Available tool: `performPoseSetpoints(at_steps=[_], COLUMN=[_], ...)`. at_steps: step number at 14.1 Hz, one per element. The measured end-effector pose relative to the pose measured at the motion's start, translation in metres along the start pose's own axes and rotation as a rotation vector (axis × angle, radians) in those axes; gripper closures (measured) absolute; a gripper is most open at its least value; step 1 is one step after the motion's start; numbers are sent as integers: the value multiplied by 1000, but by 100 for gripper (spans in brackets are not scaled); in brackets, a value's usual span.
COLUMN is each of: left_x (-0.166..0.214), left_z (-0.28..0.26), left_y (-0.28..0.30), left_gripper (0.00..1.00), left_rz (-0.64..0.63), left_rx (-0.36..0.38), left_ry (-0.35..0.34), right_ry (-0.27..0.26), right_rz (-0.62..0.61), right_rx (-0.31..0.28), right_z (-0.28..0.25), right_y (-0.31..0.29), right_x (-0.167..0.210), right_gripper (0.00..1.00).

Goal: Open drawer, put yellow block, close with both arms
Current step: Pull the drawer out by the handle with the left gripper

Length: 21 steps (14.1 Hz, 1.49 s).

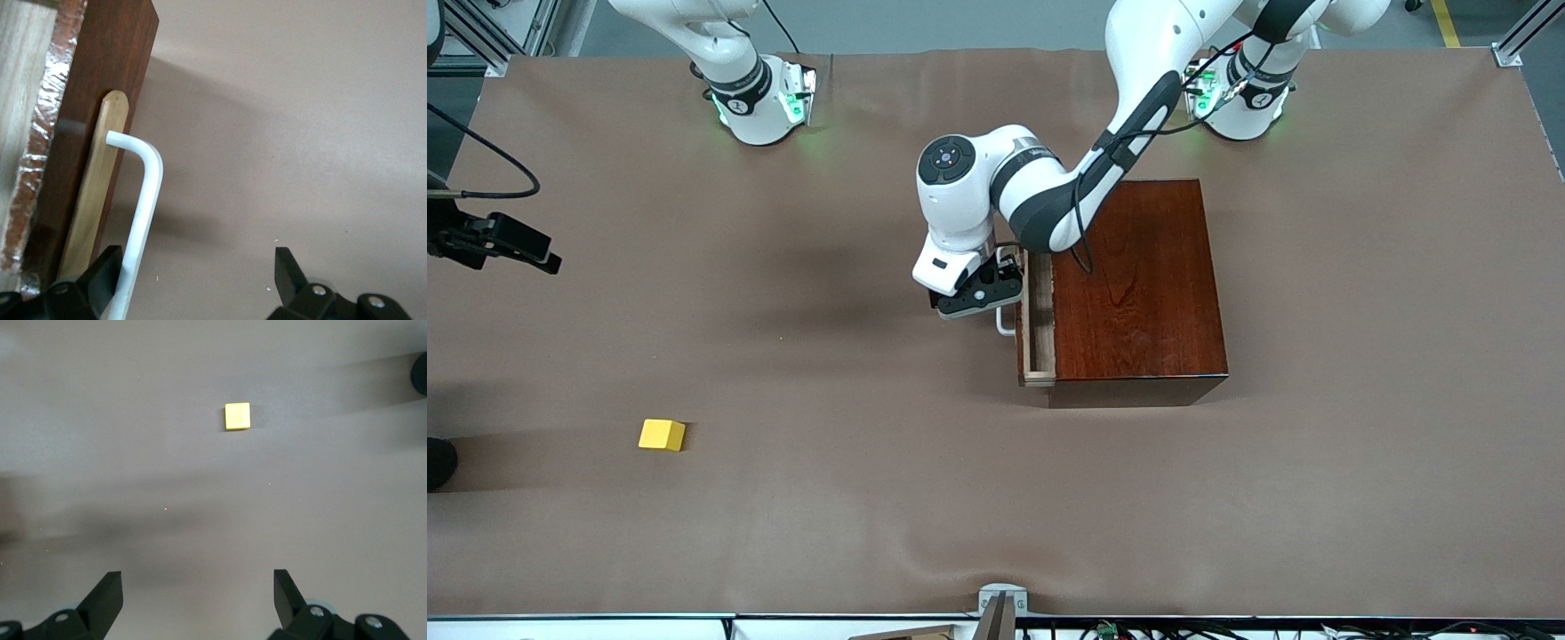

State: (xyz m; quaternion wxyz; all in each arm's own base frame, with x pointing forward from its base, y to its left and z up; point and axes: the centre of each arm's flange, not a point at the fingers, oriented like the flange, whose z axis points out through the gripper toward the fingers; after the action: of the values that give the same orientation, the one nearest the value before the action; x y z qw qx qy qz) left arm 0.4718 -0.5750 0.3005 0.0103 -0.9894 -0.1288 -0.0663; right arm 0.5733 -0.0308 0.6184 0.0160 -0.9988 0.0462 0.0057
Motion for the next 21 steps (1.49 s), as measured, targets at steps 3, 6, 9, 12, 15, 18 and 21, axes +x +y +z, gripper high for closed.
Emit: performPoseSetpoints(at_steps=[3, 6, 9, 12, 15, 18, 21], left_x=[0, -4, -2, -3, -4, -6, -11], left_z=[-1, -4, -4, -4, -4, -4, -4], left_y=[1, 6, 5, 7, 8, 9, 11], left_gripper=[0, 0, 0, 0, 0, 0, 0], left_rz=[-2, -4, -16, -15, -13, -9, 10], left_rx=[-9, -44, -49, -55, -63, -68, -66], left_ry=[-4, -7, -19, -18, -17, -17, -16], right_ry=[0, 0, 0, 0, 0, 0, 0], right_rz=[0, 0, 0, 0, 0, 0, 0], right_rx=[0, 0, 0, 0, 0, 0, 0], right_z=[0, 0, 0, 0, 0, 0, 0], right_y=[0, 0, 0, 0, 0, 0, 0], right_x=[0, 0, 0, 0, 0, 0, 0], right_gripper=[0, 0, 0, 0, 0, 0, 0])
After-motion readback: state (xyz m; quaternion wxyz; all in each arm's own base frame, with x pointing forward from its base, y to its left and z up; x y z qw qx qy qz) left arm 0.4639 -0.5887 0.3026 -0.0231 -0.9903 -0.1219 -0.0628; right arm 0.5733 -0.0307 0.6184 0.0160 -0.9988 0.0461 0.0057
